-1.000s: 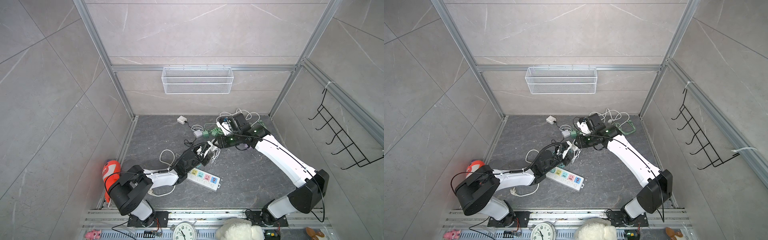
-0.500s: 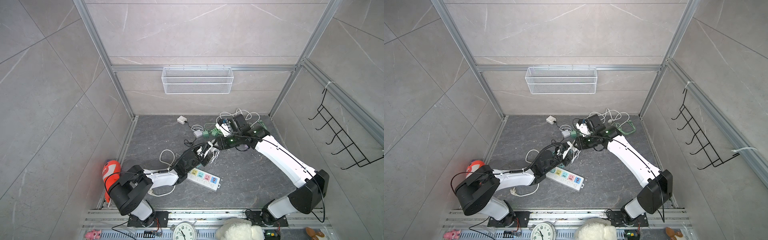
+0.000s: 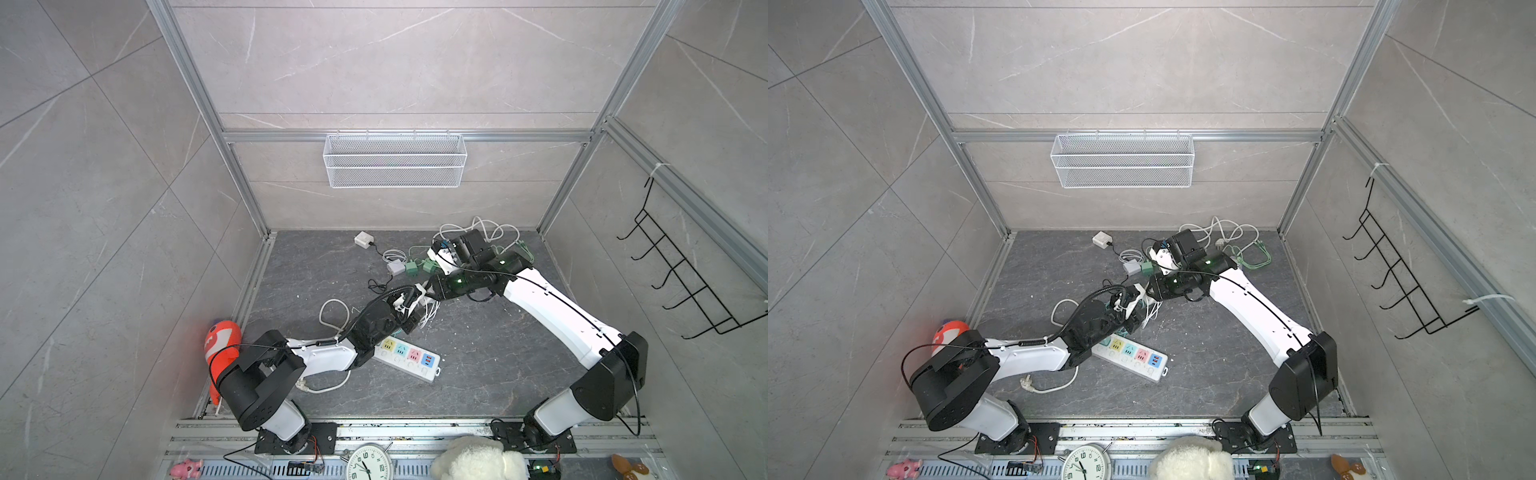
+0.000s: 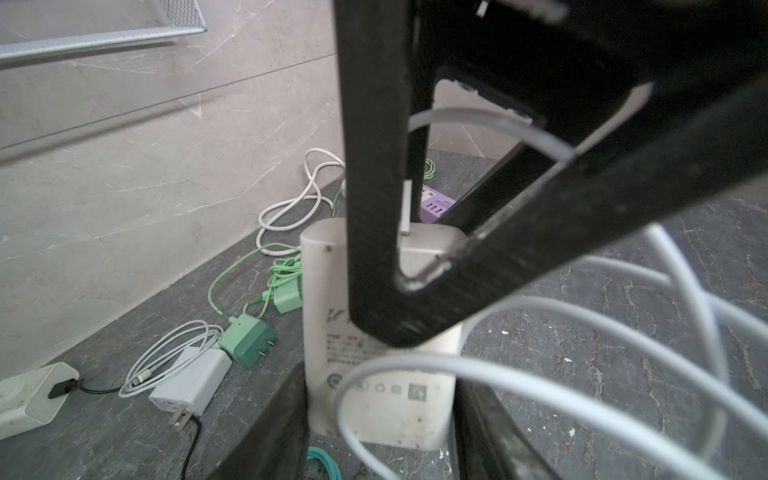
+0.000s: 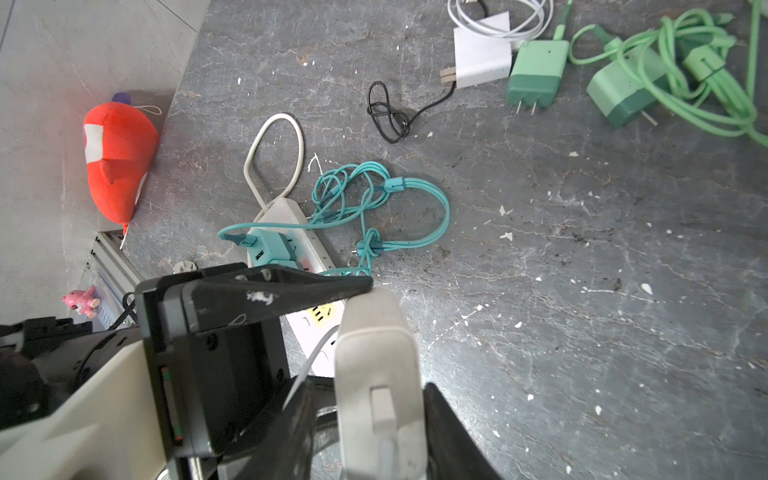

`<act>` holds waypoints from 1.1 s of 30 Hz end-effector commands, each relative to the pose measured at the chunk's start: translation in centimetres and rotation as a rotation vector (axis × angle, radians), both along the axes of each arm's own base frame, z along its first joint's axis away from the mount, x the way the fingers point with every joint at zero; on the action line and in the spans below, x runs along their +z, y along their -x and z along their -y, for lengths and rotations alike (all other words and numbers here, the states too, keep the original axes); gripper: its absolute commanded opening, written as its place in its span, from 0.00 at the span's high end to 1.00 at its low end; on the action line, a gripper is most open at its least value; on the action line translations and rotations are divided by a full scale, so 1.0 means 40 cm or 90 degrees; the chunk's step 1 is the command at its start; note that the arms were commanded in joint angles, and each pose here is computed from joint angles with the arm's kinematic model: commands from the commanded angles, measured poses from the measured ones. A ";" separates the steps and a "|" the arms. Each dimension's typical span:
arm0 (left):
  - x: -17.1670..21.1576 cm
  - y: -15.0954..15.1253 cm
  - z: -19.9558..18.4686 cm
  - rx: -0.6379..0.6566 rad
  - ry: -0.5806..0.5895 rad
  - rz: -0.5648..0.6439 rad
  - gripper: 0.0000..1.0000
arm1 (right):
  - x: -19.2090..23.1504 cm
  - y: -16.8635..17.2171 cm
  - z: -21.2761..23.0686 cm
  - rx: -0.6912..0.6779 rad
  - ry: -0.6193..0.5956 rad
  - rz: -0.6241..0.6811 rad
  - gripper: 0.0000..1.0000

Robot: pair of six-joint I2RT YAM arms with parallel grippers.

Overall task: Insert the plug
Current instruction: 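Open the left gripper to release the white charger to the right gripper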

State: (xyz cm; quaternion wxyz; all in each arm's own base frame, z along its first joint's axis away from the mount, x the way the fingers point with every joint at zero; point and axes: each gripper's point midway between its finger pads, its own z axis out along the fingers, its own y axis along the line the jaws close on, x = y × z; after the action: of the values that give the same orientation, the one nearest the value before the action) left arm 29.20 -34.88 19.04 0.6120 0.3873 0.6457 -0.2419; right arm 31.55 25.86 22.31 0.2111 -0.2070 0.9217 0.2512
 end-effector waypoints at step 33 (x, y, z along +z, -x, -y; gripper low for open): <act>0.070 0.011 -0.159 0.132 -0.130 0.001 0.18 | 0.087 -0.155 0.069 -0.051 0.084 0.144 0.92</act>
State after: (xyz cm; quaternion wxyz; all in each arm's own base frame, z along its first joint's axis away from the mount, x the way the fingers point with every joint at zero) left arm 28.24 -31.42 21.13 0.5794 0.4209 0.6796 -0.1589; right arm 37.09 21.66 24.84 0.2932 -0.1727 0.9298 0.1402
